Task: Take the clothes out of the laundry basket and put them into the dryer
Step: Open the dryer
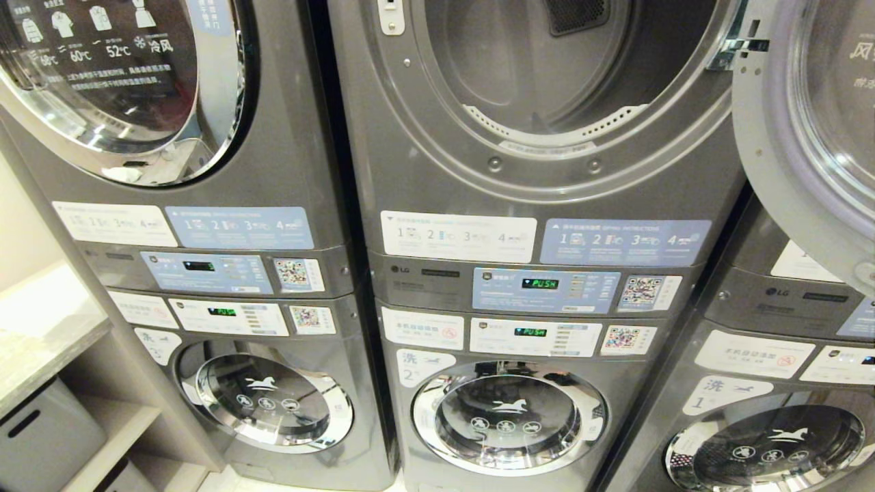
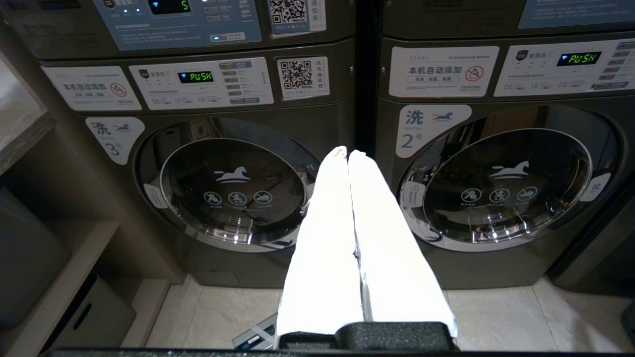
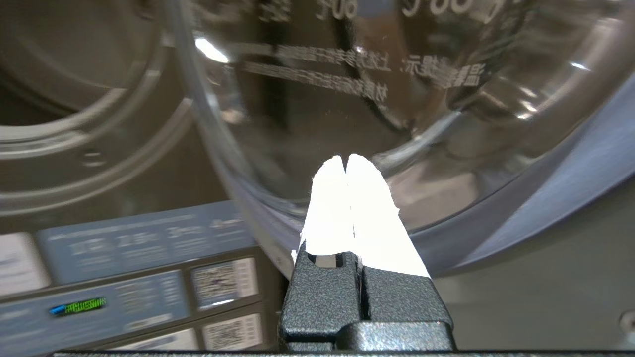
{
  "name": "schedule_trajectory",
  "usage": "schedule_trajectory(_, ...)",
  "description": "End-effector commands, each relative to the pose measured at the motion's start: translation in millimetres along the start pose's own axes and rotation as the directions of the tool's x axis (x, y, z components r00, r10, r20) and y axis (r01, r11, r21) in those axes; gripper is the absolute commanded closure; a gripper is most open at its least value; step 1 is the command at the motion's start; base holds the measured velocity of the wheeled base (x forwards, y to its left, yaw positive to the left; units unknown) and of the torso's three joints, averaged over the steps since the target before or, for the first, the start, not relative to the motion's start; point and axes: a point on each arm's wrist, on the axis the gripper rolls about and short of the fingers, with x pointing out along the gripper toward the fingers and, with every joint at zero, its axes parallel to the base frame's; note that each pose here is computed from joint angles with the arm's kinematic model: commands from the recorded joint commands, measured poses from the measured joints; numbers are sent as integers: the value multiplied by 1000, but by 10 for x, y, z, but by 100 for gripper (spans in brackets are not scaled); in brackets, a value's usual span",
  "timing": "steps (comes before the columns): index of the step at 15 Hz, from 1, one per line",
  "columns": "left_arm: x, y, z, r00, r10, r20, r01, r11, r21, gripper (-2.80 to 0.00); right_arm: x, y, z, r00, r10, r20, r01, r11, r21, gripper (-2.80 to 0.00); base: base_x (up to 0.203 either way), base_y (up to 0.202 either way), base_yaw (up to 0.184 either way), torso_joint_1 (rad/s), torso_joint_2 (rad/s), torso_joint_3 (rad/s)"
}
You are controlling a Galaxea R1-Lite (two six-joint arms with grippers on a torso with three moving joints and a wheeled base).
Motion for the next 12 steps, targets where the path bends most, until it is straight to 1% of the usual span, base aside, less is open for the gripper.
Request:
schedule_trajectory(1, -1, 0, 1, 1000, -1, 1, 1, 1000, 2, 0, 181, 54, -69, 996, -78, -44, 77, 997, -29, 0, 0, 0, 0, 0, 0, 0)
schedule_trajectory(3, -2, 0, 2, 1000, 0, 2, 0, 1000, 2, 0, 321, 92, -124, 984, -166, -67, 164, 986, -41, 0, 0, 0, 0, 0, 0, 0)
schedule_trajectory(5, -2, 0, 2, 1000, -1, 2, 1, 1000, 2, 0, 490, 149, -193, 972, -222, -81, 219, 975, -47, 0, 0, 0, 0, 0, 0, 0)
schedule_trajectory(8, -2, 0, 2, 1000, -1, 2, 1, 1000, 2, 0, 732, 239, -328, 961, -256, -105, 250, 966, -62, 0, 0, 0, 0, 0, 0, 0)
schedule_trajectory(9, -2, 0, 1, 1000, 0, 0, 0, 1000, 2, 0, 775, 227, -393, 953, -278, -121, 271, 960, -75, 0, 0, 0, 0, 0, 0, 0)
schedule_trajectory(10, -2, 0, -1, 1000, 0, -1, 0, 1000, 0, 0, 794, 200, -447, 944, -302, -135, 294, 953, -79, 0, 0, 0, 0, 0, 0, 0)
schedule_trajectory(11, -3, 0, 2, 1000, -3, 0, 3, 1000, 0, 0, 779, 188, -505, 939, -308, -151, 299, 951, -82, 0, 0, 0, 0, 0, 0, 0)
schedule_trajectory(12, -3, 0, 2, 1000, -2, -1, 2, 1000, 0, 0, 711, 179, -602, 937, -299, -179, 286, 953, -96, 0, 0, 0, 0, 0, 0, 0)
